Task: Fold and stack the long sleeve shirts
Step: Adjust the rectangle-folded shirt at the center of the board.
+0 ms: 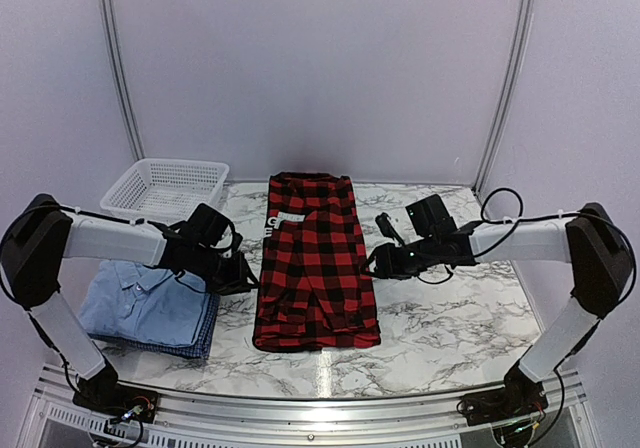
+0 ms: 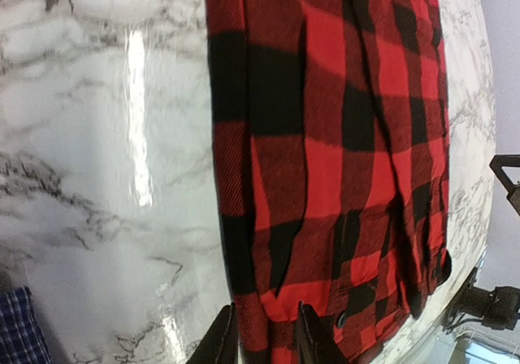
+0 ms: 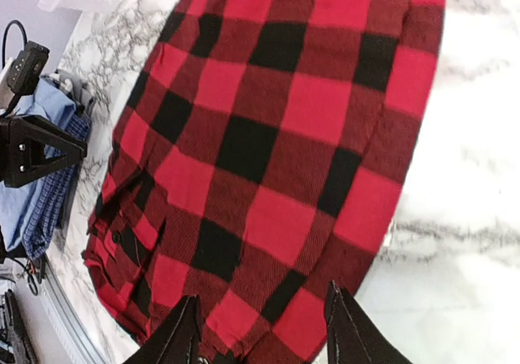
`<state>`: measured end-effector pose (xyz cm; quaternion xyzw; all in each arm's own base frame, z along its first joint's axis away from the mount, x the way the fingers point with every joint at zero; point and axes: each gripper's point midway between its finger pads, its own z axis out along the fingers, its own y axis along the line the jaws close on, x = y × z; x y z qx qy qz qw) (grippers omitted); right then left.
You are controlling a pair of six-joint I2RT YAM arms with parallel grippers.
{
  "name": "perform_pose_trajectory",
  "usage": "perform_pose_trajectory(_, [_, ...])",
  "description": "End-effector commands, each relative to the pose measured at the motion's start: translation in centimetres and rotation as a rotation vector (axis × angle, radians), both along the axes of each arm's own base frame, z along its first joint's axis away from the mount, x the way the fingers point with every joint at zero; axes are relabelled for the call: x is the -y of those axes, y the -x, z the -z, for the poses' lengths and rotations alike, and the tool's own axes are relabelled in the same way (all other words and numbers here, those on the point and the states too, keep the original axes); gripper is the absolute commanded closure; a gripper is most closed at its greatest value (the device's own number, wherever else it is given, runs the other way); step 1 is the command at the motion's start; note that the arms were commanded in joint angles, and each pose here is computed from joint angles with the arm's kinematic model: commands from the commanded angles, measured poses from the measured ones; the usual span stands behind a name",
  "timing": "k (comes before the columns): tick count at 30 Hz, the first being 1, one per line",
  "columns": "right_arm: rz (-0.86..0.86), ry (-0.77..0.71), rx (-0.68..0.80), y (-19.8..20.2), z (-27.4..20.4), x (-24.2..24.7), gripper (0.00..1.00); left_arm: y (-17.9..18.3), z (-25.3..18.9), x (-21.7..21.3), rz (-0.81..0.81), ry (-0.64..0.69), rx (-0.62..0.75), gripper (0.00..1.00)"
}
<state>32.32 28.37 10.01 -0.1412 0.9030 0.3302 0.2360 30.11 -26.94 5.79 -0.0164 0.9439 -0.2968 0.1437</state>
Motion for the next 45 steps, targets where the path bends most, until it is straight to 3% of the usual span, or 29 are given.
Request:
perform_pose_trajectory(1, [-0.01,-0.031,-0.035,3.3,-0.1,0.5,0.51,3.7,0.8,0.3,0.044,-0.019,-0.055,0.72])
perform_pose_trajectory(7, [-0.049,-0.049,-0.117,8.1,1.7,1.2,0.46,7.5,2.0,0.2,0.076,-0.045,-0.11,0.69])
perform_pose_trajectory(13, [-0.057,-0.054,-0.179,10.4,3.3,2.0,0.36,8.8,2.3,-0.2,0.07,-0.057,-0.128,0.64])
perform_pose_trajectory(21, [-0.065,-0.088,-0.239,11.1,4.6,1.5,0.32,8.0,1.6,-0.1,0.041,-0.07,-0.085,0.55])
perform_pose_trajectory(27, [-0.042,-0.072,-0.209,10.2,4.7,1.5,0.33,6.2,-0.5,0.6,0.029,-0.059,-0.014,0.58])
perform_pose_trajectory(45, [-0.029,-0.047,-0.222,10.6,5.2,2.2,0.33,6.4,2.0,2.7,0.084,-0.099,-0.093,0.62])
